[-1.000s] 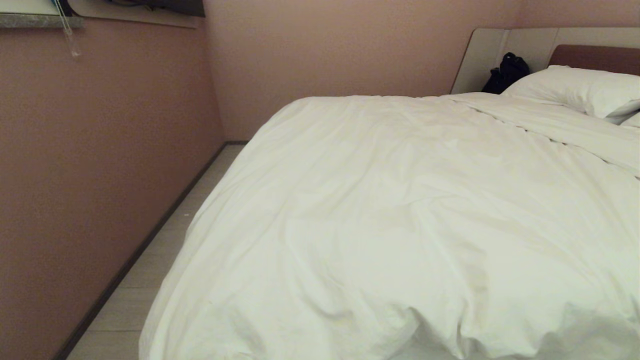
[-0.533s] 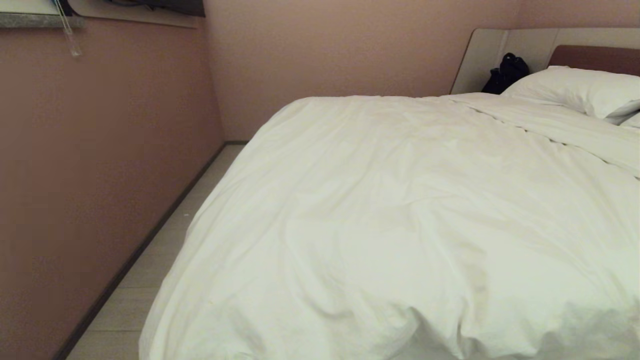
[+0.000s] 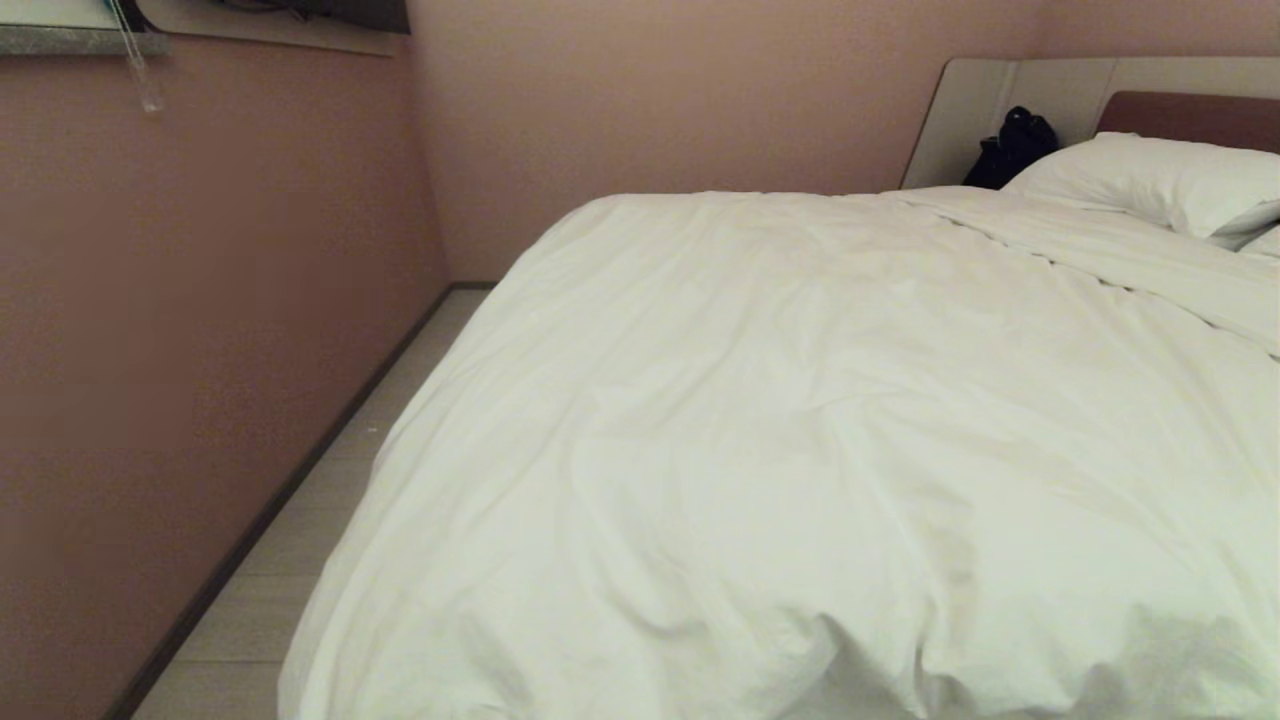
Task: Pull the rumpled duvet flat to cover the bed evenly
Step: Flatten the corners of the folded blanket
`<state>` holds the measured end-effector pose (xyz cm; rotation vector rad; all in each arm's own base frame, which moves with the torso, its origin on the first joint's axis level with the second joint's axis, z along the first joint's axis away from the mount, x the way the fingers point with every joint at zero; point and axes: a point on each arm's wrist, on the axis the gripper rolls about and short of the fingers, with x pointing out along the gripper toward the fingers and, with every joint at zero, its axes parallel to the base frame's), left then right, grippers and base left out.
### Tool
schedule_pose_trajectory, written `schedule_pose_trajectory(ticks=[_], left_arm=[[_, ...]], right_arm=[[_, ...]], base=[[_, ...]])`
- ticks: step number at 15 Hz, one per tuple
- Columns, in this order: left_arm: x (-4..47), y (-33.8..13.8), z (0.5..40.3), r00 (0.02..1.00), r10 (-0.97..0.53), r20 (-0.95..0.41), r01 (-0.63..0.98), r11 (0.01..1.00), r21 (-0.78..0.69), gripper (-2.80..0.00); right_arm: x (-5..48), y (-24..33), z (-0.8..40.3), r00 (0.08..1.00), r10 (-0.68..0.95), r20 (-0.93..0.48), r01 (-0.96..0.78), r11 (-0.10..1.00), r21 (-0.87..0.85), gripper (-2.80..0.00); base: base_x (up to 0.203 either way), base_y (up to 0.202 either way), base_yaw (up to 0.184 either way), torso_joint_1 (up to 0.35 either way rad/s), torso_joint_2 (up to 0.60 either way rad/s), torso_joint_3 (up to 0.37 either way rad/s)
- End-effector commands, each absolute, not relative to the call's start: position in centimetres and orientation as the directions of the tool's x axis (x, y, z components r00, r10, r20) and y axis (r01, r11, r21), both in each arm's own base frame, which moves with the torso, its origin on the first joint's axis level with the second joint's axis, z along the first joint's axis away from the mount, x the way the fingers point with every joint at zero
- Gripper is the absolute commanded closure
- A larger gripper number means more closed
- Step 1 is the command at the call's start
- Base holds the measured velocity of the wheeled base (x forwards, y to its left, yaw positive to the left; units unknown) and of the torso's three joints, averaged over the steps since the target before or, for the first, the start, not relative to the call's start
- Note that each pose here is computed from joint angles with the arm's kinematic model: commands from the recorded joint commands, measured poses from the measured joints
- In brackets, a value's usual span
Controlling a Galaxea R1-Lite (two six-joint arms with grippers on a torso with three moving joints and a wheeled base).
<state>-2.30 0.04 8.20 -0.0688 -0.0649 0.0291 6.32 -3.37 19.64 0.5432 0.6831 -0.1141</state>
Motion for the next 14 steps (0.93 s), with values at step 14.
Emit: schedule_pose_trajectory(ticks=[14], left_arm=[[-2.3, 0.0, 8.2, 0.997, 0.032, 0.066, -0.028, 0.997, -0.069, 0.00]], right_arm=[[6.8, -1.8, 20.1, 0.746, 0.329, -0.579, -0.111, 0.919, 0.379, 0.00]], base=[[0.000, 0.000, 0.000, 0.000, 0.00, 0.000]])
